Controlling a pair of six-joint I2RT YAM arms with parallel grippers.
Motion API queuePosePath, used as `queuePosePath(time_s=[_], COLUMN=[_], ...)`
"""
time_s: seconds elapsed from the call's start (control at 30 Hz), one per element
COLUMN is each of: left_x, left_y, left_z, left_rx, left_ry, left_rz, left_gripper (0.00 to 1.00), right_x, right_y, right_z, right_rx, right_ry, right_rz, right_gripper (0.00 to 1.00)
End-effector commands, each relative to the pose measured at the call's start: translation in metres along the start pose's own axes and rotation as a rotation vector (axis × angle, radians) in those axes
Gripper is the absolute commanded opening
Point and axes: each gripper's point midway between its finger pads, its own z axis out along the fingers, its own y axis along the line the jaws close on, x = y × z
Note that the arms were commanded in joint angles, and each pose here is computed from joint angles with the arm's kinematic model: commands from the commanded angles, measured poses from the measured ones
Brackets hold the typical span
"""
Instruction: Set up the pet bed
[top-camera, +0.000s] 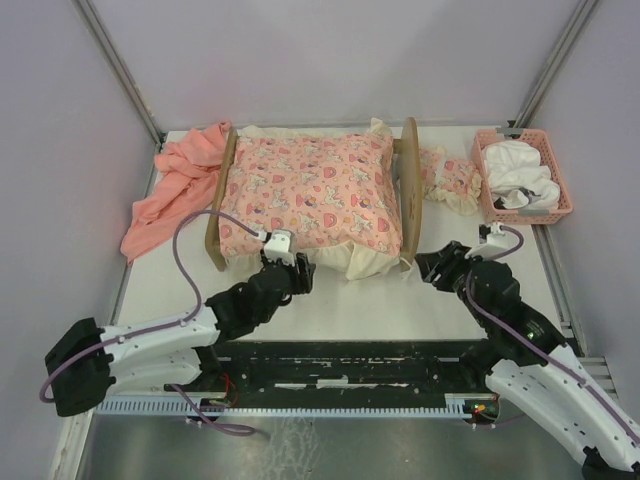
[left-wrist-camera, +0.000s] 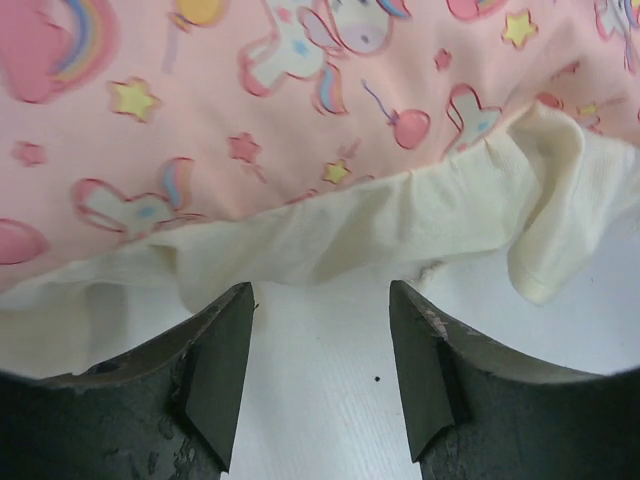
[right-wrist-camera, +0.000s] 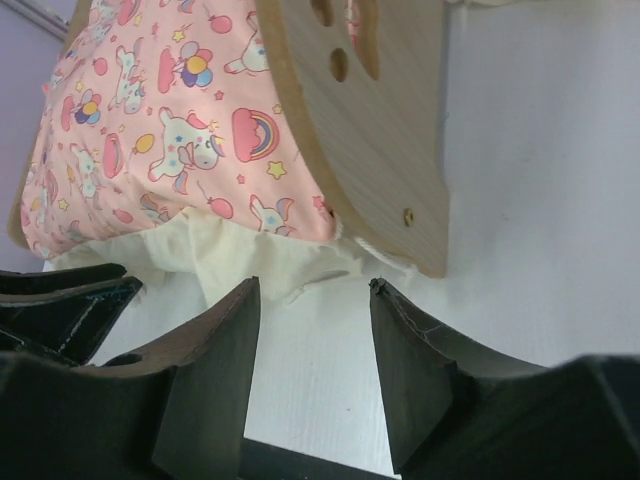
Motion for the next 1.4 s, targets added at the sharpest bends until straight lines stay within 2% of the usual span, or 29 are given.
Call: queuePosePath(time_s=[0.0,0.23,0.53,0.7,0.9,0.97,1.0,1.03,1.07,1.17,1.27,1.37], left_x=[-0.040,-0.073,-0.054,-0.039,-0.033,-0.034,-0.034,-0.033,-0.033,-0.027,-0.024,-0.028], left_y=[0.042,0.083,0.112,0.129,0.147,0.150,0.151,0.154,0.156,0.163,0.173,0.181], left_z=[-0.027,-0.060,-0.057,-0.052,-0.050,-0.048,-0.047,-0.047,-0.045,-0.043,-0.046,-0.051], left_rx=[-0.216,-0.385,-0.466,-0.540,-0.608,-0.618,-0.625,-0.636,-0.639,-0.653,-0.681,-0.708], left_ry=[-0.073,-0.148,-0.085,-0.078,-0.137,-0.151,-0.155,-0.158,-0.162,-0.164,-0.176,-0.207], left_rz=[0.002,0.017,-0.026,-0.077,-0.133,-0.138,-0.140,-0.143,-0.152,-0.164,-0.186,-0.205], left_gripper=[0.65,0.67,0.64,0.66,0.65,0.60,0.58,0.52,0.46,0.23,0.04,0.03], right_x=[-0.008,0.008,0.063,0.087,0.095,0.098,0.097,0.096,0.094,0.091,0.088,0.086], right_y=[0.036,0.076,0.110,0.106,0.077,0.069,0.067,0.064,0.062,0.056,0.043,0.026], right_z=[0.006,0.026,0.050,0.064,0.078,0.080,0.081,0.081,0.081,0.081,0.082,0.082], right_rx=[-0.093,-0.142,-0.093,-0.002,0.159,0.186,0.191,0.195,0.193,0.180,0.203,0.246], right_ry=[0.048,0.075,0.143,0.161,0.148,0.141,0.129,0.115,0.101,0.067,0.051,0.053], right_rz=[0.030,-0.005,-0.201,-0.315,-0.458,-0.481,-0.481,-0.482,-0.484,-0.498,-0.511,-0.530], right_gripper=[0.55,0.59,0.62,0.64,0.57,0.53,0.47,0.40,0.28,0.04,0.02,0.02])
